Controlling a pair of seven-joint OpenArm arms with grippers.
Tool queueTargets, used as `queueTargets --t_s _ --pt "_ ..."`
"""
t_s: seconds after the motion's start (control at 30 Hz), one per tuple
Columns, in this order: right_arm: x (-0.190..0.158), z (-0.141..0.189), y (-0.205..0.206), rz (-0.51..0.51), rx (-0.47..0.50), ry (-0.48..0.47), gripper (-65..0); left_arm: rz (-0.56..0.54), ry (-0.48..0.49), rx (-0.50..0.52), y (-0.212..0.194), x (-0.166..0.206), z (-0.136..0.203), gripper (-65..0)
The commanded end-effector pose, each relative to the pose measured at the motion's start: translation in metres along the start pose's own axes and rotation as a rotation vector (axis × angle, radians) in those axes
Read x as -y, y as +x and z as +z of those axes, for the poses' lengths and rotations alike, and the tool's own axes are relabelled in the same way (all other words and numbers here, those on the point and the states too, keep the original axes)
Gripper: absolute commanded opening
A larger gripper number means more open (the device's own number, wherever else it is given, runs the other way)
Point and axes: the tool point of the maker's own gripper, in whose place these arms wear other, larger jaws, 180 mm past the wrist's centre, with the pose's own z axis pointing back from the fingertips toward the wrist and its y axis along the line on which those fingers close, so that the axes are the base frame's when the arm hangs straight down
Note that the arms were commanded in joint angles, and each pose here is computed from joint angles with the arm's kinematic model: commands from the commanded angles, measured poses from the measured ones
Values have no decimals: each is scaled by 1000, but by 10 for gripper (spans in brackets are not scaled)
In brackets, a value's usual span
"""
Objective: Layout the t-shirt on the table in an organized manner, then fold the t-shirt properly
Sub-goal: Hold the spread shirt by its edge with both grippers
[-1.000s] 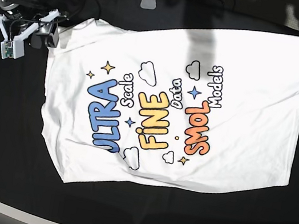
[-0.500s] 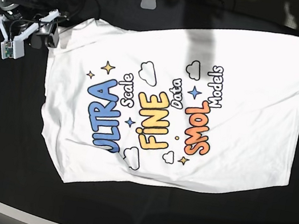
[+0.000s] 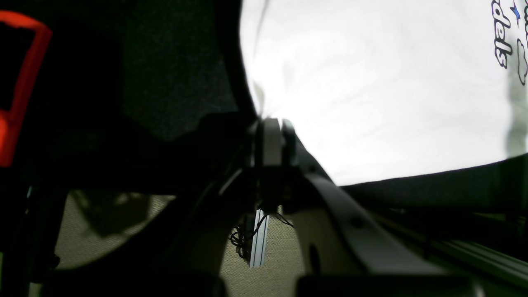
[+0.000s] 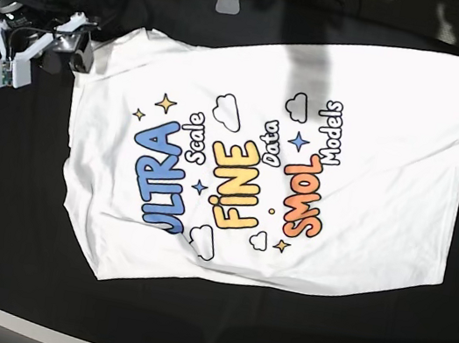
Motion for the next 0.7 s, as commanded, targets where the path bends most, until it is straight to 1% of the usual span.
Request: queueTargets --t_s 0.0,0.07,0.13,0.2,0.3,0.37,0.47,0.53,0.67 --pt "-3 4 12 19 45 16 -322 -17 -4 24 9 0 4 -650" --pt "-4 4 12 15 43 24 -322 -18 -5 26 9 0 4 -650" --pt "-1 4 6 22 12 6 -322 -18 -5 36 11 0 4 -650" --pt "8 4 3 30 -11 -46 -322 -18 -4 52 14 0 4 -650" --pt "27 2 9 -1 14 -137 -322 -18 -5 56 15 0 4 -650" --pt "30 -4 8 -36 23 -128 -322 -18 -5 55 15 0 4 -650" --pt "31 -20 -1 -105 2 -81 -322 -18 -5 55 15 0 4 -650" --pt "32 -30 -11 -141 -36 -50 -322 -18 -5 55 15 0 4 -650" --pt "40 -44 -30 -177 -115 -38 -322 -18 -5 55 15 0 4 -650"
